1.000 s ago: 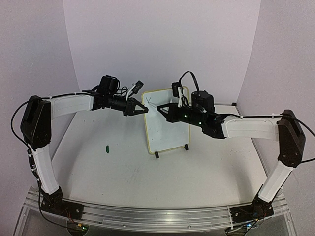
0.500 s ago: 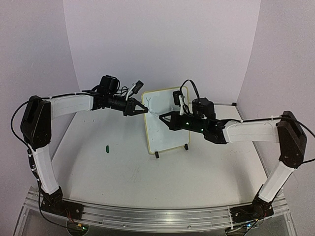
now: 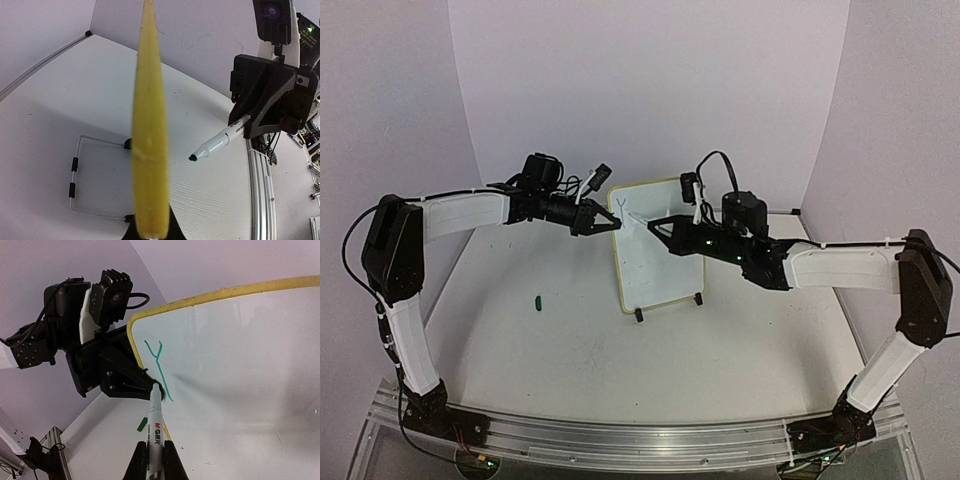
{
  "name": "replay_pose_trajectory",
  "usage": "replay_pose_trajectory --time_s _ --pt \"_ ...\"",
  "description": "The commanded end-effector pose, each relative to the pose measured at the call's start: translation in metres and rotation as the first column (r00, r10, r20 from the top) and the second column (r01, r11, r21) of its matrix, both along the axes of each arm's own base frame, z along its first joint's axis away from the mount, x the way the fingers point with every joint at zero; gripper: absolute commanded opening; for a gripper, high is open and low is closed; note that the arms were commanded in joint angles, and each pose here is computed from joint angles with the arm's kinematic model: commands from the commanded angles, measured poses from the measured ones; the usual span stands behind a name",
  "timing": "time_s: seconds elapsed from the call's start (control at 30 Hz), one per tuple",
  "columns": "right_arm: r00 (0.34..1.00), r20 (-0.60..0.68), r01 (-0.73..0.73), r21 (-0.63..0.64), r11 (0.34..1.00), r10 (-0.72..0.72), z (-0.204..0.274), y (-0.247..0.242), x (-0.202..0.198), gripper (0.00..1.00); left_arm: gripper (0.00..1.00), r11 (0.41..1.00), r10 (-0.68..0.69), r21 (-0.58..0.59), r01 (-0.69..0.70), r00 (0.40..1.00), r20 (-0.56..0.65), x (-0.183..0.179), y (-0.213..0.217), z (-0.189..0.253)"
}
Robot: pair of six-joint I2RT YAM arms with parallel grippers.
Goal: Write a sentence on the whiteboard
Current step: Pick up the sentence from the whiteboard.
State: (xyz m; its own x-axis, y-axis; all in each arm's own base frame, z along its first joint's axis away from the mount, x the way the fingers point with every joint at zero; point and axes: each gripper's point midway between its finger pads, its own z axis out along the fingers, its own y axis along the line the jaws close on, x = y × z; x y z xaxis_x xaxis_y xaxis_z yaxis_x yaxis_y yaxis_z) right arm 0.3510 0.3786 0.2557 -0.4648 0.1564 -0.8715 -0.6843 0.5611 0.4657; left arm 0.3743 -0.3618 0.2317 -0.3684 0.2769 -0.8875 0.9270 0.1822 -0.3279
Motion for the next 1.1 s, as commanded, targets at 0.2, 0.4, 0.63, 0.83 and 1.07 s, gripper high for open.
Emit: replay_pose_trajectory --time_s 0.2,0.4,0.63,0.83,1.07 --pt "0.999 0.026 0.025 0.046 0.999 -0.026 0.016 0.002 0.021 0.00 0.00 0.999 -0.019 0.025 0.020 0.999 -0.036 -0.007 -0.001 -0.004" --pt "1.000 0.026 0.016 0.044 0.999 -0.017 0.015 0.006 0.026 0.00 0.00 0.999 -0.020 0.027 0.021 0.999 -0.036 -0.007 -0.001 -0.004" --pt "1.000 0.007 -0.017 0.033 0.999 0.017 0.005 0.012 0.024 0.00 0.00 0.999 -0.019 0.030 0.020 0.999 -0.035 -0.006 -0.002 -0.005" --pt "0.999 -0.030 -0.014 0.015 1.000 0.015 -0.012 0.005 0.017 0.00 0.00 0.999 -0.019 0.030 0.020 0.999 -0.033 -0.006 -0.002 -0.004" --pt "0.999 -0.013 0.030 0.002 1.000 -0.030 -0.007 -0.006 0.016 0.00 0.00 0.999 -0.021 0.031 0.022 0.999 -0.035 -0.007 -0.002 -0.005"
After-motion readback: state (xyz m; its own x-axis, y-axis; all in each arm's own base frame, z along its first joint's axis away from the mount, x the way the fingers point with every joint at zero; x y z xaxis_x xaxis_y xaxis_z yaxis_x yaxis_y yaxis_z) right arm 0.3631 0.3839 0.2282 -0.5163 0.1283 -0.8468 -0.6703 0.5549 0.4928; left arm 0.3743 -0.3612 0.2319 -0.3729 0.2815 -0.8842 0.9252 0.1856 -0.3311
